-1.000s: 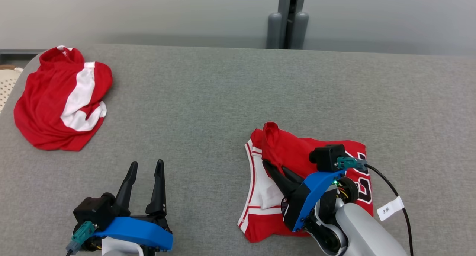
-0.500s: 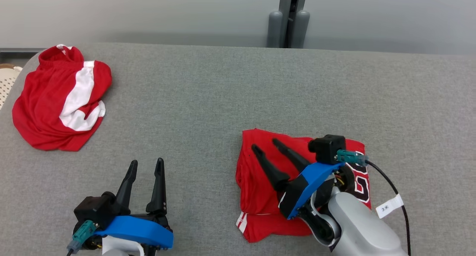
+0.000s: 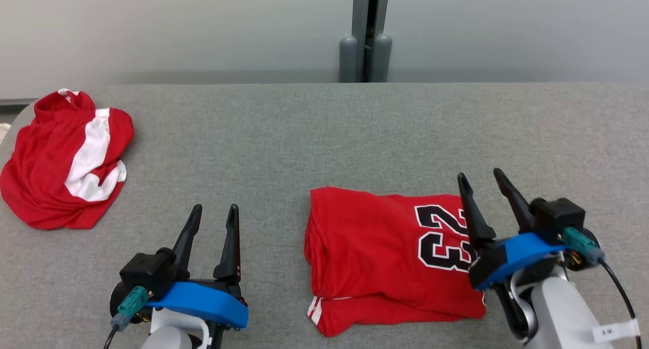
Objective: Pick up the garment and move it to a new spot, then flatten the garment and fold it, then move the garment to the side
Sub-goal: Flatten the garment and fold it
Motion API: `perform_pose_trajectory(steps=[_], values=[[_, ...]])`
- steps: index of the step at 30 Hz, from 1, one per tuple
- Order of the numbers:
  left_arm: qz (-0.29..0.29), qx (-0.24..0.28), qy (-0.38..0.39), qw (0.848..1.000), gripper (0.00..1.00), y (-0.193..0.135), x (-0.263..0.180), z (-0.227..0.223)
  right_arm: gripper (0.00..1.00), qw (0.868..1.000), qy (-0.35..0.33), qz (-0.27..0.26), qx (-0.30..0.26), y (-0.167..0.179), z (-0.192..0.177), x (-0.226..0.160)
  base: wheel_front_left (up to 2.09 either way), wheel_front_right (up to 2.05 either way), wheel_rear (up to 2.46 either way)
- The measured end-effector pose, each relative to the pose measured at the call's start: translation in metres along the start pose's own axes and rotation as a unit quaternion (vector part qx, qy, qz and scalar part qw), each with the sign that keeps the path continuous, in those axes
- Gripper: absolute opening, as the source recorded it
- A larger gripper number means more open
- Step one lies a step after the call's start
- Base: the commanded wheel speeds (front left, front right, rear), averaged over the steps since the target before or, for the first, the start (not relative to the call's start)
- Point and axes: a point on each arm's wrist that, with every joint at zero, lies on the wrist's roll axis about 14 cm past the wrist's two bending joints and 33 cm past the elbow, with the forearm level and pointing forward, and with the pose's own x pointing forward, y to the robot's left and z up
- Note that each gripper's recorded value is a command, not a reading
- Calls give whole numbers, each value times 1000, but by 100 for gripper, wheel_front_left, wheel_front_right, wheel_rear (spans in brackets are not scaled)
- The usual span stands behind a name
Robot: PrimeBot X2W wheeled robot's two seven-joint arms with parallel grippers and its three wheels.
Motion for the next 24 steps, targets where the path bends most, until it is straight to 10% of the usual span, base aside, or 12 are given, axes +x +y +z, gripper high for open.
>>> perform_pose_trajectory(steps=[24], values=[[53, 6, 15, 998, 100, 19, -35, -17, 100, 997, 3, -72, 5, -36, -20, -74, 0, 0, 0]])
